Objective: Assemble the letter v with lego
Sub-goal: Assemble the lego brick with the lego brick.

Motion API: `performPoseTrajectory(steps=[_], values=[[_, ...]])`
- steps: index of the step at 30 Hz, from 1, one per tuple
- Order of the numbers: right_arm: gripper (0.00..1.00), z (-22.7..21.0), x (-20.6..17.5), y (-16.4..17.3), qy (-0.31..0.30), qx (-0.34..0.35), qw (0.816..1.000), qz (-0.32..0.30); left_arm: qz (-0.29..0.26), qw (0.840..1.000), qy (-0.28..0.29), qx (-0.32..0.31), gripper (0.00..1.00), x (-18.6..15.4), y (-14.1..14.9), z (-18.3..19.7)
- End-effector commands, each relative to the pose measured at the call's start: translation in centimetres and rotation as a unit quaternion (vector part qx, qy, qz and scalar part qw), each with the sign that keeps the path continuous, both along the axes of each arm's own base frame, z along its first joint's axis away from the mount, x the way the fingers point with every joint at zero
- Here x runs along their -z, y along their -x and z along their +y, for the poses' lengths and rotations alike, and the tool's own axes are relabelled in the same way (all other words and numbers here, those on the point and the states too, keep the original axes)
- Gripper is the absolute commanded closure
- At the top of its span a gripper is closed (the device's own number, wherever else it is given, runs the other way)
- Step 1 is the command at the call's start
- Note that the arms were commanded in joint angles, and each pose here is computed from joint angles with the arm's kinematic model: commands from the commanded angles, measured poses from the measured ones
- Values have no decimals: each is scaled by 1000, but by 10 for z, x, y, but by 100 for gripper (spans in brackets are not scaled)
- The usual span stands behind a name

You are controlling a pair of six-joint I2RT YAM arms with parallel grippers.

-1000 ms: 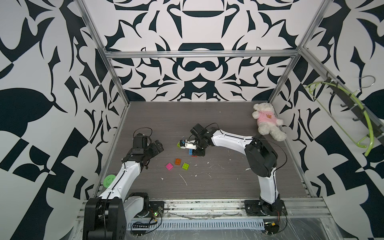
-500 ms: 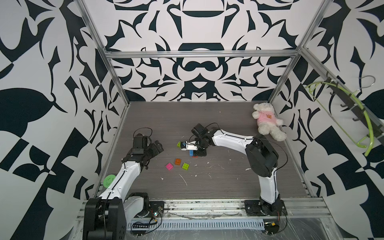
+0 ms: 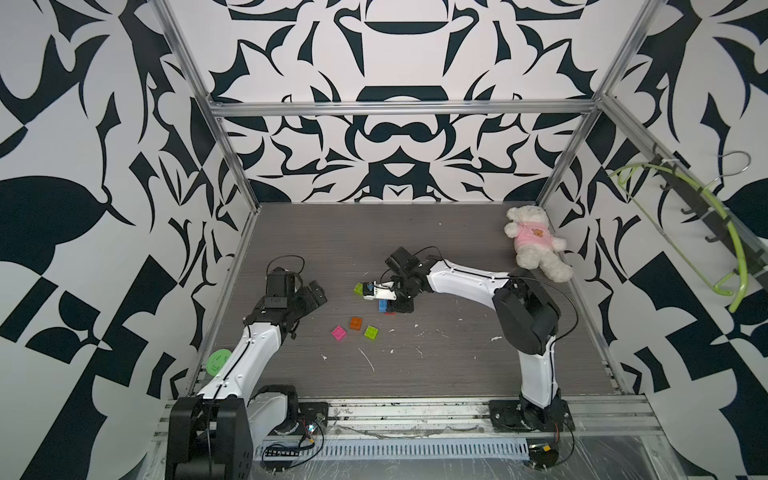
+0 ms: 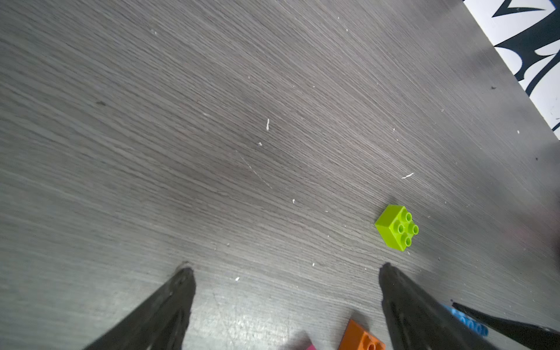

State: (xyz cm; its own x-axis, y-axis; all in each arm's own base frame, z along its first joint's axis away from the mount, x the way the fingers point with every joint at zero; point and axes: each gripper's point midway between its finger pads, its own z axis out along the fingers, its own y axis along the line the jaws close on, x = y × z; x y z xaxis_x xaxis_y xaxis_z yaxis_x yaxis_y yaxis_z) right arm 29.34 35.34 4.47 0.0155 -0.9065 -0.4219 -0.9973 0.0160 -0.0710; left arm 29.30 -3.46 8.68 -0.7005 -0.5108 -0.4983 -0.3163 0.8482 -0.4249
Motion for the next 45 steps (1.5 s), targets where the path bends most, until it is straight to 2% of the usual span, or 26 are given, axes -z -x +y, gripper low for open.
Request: performPoseTrajectory(steps=[1, 10, 12, 30, 38, 45], values=[[100, -29, 37, 24, 74, 30, 994, 79, -7, 1000, -5, 2, 0, -8, -2, 1], [100, -12, -32, 8, 2, 27, 999, 19, -11, 1000, -7, 2, 1, -9, -2, 2], [100, -13, -35, 7, 8, 22, 1000, 15, -10, 1000, -8, 1, 1, -9, -2, 2], [100, -6, -7, 8, 9, 18, 1000, 10, -10, 1000, -8, 1, 1, -8, -3, 2], [100, -16, 15, 24, 59, -21, 998, 18, -9, 1000, -8, 2, 1, -8, -4, 2], [100, -15, 28, 24, 70, -6, 997, 44, -10, 1000, -7, 2, 0, -9, -3, 2]])
